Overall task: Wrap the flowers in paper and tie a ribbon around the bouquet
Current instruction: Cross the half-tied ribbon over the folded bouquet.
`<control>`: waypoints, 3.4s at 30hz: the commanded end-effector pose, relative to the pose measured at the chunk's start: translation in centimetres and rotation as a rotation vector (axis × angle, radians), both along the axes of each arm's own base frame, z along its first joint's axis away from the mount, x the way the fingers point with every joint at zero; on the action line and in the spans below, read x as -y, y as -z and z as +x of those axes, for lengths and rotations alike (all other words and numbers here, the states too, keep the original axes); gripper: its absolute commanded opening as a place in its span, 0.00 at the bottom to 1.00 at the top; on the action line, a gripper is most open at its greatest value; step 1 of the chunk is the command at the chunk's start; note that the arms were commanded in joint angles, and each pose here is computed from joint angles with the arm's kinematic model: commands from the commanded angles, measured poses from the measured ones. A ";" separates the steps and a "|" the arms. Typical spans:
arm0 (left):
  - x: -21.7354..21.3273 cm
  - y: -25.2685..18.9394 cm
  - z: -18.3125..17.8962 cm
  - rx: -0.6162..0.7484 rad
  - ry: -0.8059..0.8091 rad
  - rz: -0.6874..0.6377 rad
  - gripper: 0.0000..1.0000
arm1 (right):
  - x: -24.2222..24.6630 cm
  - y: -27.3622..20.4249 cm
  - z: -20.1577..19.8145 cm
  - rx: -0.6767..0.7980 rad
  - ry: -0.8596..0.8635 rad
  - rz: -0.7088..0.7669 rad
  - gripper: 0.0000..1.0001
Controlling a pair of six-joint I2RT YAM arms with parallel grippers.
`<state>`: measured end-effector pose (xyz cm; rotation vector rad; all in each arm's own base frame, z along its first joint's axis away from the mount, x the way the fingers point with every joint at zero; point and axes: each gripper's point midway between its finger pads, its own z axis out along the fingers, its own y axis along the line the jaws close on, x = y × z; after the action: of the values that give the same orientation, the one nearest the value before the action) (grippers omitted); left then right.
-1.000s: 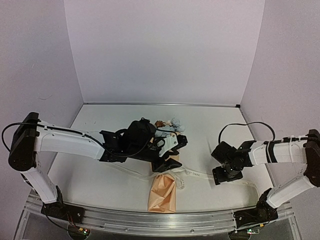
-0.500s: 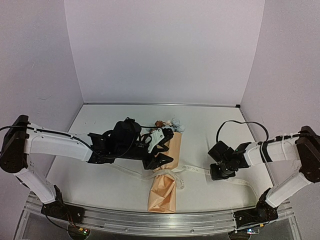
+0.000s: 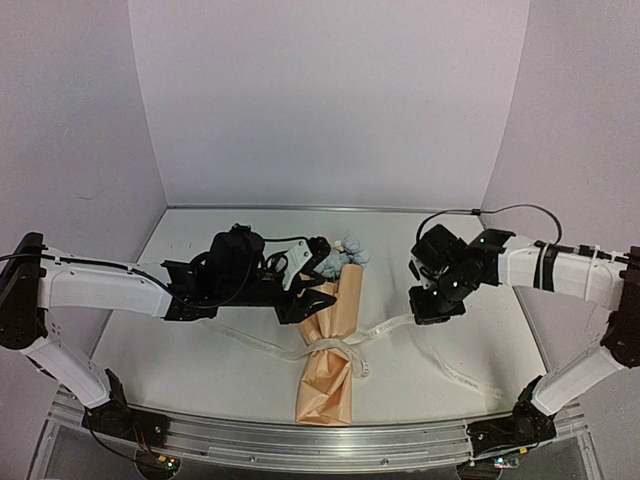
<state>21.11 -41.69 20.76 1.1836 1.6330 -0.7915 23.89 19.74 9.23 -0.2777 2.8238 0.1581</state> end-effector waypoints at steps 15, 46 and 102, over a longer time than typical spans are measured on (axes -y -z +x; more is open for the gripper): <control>-1.0 -0.9 -2.8 0.033 0.171 -0.055 0.52 | -13.2 -13.9 -8.9 -0.334 -0.369 0.353 0.00; -7.3 2.2 -1.5 -0.097 -0.179 -0.099 0.53 | -21.4 -3.7 -8.2 -0.292 -0.290 0.272 0.00; -4.7 2.1 -3.5 -0.140 0.002 -0.026 0.51 | -9.7 5.7 -5.1 0.097 -0.100 0.122 0.00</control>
<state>17.26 -35.57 17.51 1.0999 1.7781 -0.8975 18.40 30.11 1.67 -0.4375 2.7247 0.3326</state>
